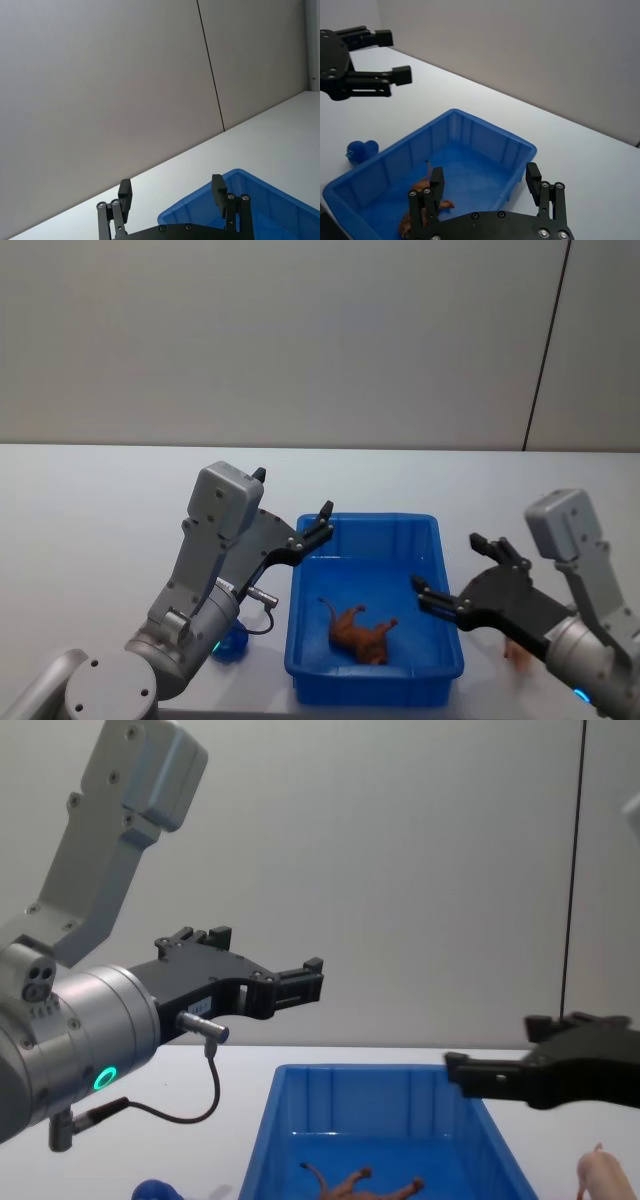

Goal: Pick up the two dolls from the table and place them into the box.

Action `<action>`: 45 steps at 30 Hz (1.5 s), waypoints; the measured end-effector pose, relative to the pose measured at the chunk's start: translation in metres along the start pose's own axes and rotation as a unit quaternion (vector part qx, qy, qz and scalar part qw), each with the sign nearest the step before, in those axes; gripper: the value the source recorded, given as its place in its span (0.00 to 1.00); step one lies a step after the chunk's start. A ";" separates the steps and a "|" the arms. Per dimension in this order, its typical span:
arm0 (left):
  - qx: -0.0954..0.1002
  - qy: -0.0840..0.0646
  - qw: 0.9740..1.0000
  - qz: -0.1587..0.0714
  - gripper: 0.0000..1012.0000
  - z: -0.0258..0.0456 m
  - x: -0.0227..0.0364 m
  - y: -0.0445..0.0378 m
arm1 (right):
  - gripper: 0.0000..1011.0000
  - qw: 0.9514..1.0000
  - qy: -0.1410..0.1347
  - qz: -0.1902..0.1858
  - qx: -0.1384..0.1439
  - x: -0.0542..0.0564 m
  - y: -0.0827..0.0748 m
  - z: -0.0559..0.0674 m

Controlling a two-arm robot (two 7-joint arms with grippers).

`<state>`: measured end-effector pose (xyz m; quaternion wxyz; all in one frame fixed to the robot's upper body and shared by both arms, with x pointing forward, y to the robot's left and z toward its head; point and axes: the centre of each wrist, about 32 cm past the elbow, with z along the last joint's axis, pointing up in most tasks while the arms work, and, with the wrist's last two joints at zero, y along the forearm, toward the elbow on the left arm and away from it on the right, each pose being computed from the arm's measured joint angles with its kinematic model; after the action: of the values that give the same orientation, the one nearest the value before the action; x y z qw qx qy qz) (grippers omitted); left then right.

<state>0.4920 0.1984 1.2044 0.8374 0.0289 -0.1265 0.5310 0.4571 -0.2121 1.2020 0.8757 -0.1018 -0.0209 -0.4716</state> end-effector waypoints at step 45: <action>0.000 0.000 1.000 0.000 0.99 0.0000 0.0000 0.0000 | 0.99 0.988 0.028 -0.058 -0.139 0.019 -0.028 -0.054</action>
<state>0.4920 0.1984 1.2044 0.8373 0.0289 -0.1264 0.5311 0.4417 -0.2533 1.1566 0.8243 -0.2080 0.0638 -0.5227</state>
